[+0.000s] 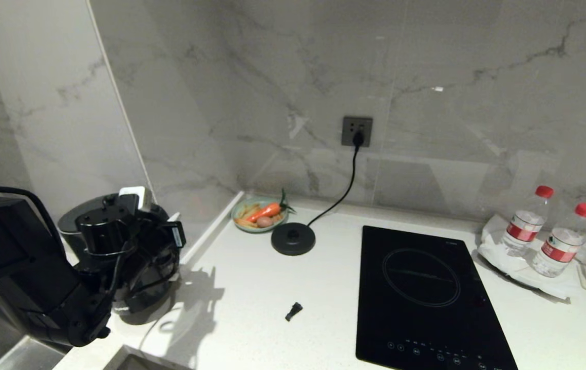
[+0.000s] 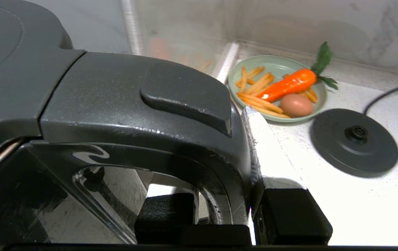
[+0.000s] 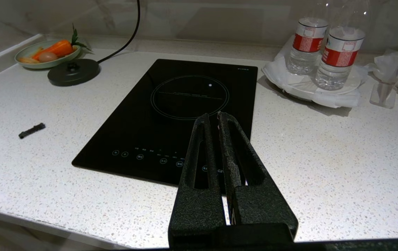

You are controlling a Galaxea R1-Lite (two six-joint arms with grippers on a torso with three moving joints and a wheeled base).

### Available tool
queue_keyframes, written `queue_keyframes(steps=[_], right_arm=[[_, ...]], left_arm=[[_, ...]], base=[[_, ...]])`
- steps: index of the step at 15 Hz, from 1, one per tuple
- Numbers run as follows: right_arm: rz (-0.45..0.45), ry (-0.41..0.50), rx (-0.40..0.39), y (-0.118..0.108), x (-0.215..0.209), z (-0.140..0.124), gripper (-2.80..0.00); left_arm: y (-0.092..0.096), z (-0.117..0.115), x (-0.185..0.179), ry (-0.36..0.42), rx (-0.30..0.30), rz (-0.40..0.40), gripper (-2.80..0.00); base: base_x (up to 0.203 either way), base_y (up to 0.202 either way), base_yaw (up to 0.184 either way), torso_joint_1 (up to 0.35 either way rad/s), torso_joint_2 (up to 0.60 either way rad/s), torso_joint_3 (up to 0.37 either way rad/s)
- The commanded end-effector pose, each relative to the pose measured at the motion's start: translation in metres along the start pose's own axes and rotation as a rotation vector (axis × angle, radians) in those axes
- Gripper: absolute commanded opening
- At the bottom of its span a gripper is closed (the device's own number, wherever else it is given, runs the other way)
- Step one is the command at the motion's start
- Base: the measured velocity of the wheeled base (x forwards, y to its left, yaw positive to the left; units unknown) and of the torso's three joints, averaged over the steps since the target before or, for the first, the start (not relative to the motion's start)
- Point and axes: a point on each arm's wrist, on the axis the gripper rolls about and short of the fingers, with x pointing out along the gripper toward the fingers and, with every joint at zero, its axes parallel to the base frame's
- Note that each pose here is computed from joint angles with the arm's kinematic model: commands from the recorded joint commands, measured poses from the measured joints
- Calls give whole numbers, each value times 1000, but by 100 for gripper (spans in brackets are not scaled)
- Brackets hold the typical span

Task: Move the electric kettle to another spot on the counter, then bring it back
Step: Grab the kettle

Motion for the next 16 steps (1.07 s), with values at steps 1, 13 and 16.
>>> queue_keyframes(steps=[1,13,16], right_arm=[[1,0,0,0,0,0,-280],[1,0,0,0,0,0,-280],[1,0,0,0,0,0,-280]], left_arm=[[4,0,2,-6,-3,14,-280],[9,-22,16,47,7,34,-280],[10,-22,18,44,6,39,-280]], base=[[0,0,0,0,0,0],[0,0,0,0,0,0],[0,0,0,0,0,0]])
